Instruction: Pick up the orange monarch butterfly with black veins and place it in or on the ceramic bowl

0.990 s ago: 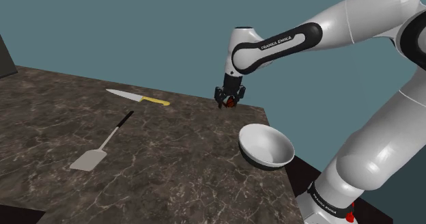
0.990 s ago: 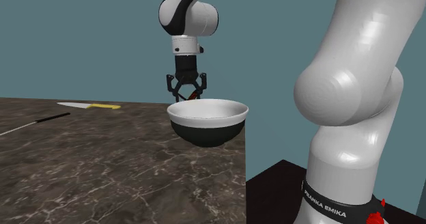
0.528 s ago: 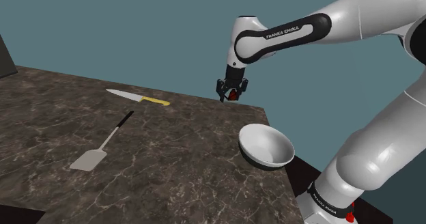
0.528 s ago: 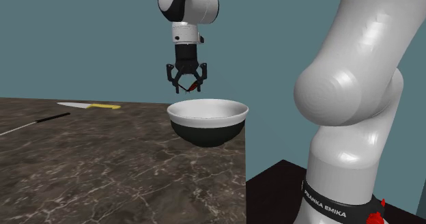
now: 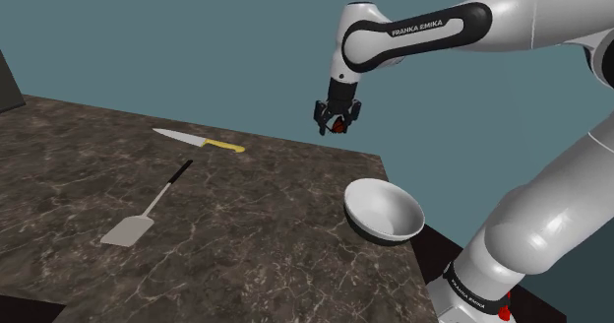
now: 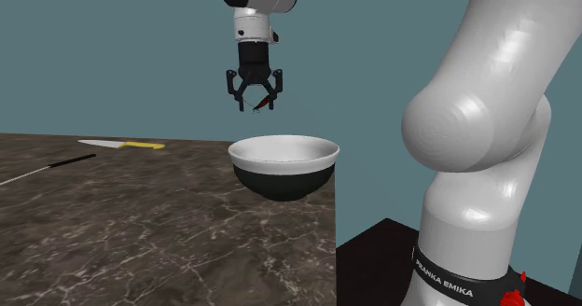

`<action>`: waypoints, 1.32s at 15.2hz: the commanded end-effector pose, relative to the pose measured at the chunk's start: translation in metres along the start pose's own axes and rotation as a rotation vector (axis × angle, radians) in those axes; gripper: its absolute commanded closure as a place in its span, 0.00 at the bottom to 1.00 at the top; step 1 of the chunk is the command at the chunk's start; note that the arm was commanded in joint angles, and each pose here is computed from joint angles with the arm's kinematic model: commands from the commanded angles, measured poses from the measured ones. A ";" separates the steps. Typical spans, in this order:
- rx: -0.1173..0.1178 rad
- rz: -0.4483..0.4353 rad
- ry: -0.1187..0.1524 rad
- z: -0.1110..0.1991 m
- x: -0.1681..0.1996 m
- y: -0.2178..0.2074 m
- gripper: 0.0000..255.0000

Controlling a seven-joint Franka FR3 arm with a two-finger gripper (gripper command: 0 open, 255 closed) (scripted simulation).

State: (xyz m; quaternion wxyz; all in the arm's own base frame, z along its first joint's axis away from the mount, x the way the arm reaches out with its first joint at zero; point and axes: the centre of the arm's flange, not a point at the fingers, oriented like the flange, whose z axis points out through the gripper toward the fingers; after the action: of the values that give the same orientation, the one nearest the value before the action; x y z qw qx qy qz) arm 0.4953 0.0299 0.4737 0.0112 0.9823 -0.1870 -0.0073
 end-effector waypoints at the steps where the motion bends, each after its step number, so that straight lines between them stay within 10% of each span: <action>1: 0.000 0.000 0.000 -0.010 0.001 0.000 1.00; 8: 0.000 0.000 0.000 -0.047 0.000 0.001 1.00; 20: 0.000 0.000 0.000 -0.040 -0.158 -0.004 1.00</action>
State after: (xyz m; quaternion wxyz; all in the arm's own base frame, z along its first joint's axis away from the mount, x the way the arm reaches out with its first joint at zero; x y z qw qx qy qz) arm 0.3619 0.0889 0.5168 0.0112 0.9823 -0.1867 -0.0073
